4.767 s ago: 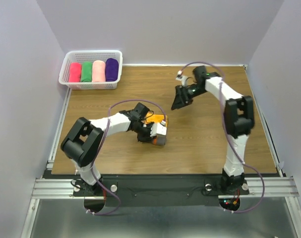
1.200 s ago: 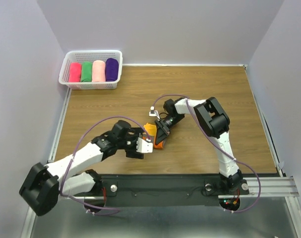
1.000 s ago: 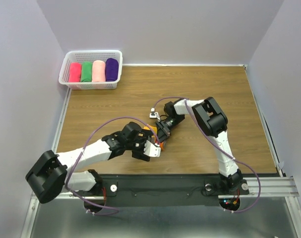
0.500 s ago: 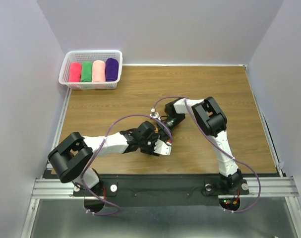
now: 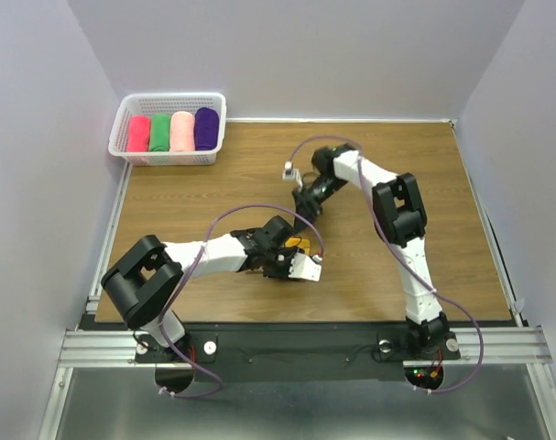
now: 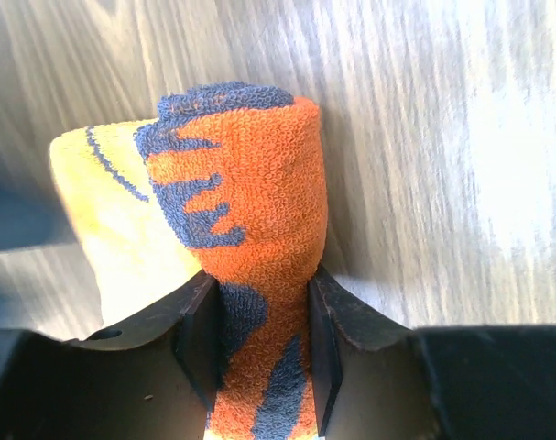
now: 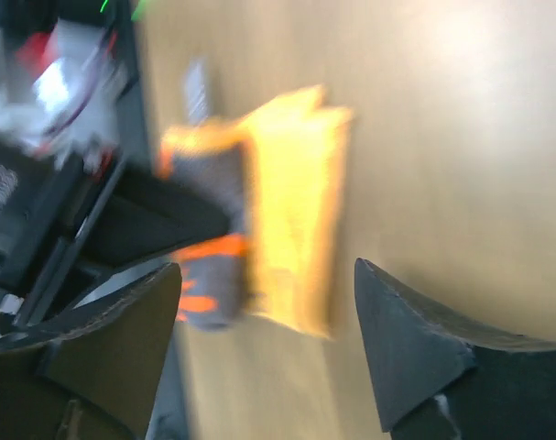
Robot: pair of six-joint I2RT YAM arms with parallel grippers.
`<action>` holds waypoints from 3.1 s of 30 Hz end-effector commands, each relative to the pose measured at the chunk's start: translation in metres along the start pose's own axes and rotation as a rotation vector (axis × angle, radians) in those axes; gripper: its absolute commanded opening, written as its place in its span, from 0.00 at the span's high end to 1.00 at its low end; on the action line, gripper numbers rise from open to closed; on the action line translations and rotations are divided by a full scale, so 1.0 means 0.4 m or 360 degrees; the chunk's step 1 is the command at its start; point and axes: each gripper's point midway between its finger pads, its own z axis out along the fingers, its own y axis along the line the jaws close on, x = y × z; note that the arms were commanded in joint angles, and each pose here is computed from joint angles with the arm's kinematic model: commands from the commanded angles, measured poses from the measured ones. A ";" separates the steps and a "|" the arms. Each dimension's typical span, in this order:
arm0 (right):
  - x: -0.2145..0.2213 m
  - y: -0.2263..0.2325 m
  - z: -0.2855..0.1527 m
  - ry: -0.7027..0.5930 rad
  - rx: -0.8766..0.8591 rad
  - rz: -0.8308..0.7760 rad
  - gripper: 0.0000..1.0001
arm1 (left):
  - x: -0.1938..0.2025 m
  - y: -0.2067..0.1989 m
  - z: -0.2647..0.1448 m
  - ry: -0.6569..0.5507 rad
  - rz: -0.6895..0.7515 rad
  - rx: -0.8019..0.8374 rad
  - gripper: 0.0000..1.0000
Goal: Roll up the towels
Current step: Roll the towel
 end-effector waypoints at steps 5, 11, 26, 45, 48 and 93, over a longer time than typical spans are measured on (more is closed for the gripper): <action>-0.199 -0.017 -0.388 -0.0494 0.0476 -0.0230 0.12 | 0.080 -0.185 0.005 0.0139 -0.0509 0.0685 0.68; -0.109 0.117 -0.443 -0.0498 0.0734 -0.0427 0.00 | 0.075 -0.059 0.003 0.0068 -0.0769 0.0805 0.61; 0.070 0.276 -0.241 -0.0007 0.1093 -0.0795 0.00 | 0.179 0.068 0.065 -0.0021 -0.1164 0.1096 0.55; 0.000 0.104 0.060 0.0150 0.1399 -0.1497 0.00 | 0.230 0.098 0.104 0.0018 -0.1205 0.1104 0.55; -0.009 0.083 0.072 0.0168 0.1409 -0.1467 0.01 | 0.230 0.096 0.099 0.0021 -0.1196 0.1104 0.55; 0.131 -0.013 0.146 0.0249 0.0427 -0.0349 0.99 | 0.340 0.148 -0.469 -0.0151 -0.0718 -0.0755 0.20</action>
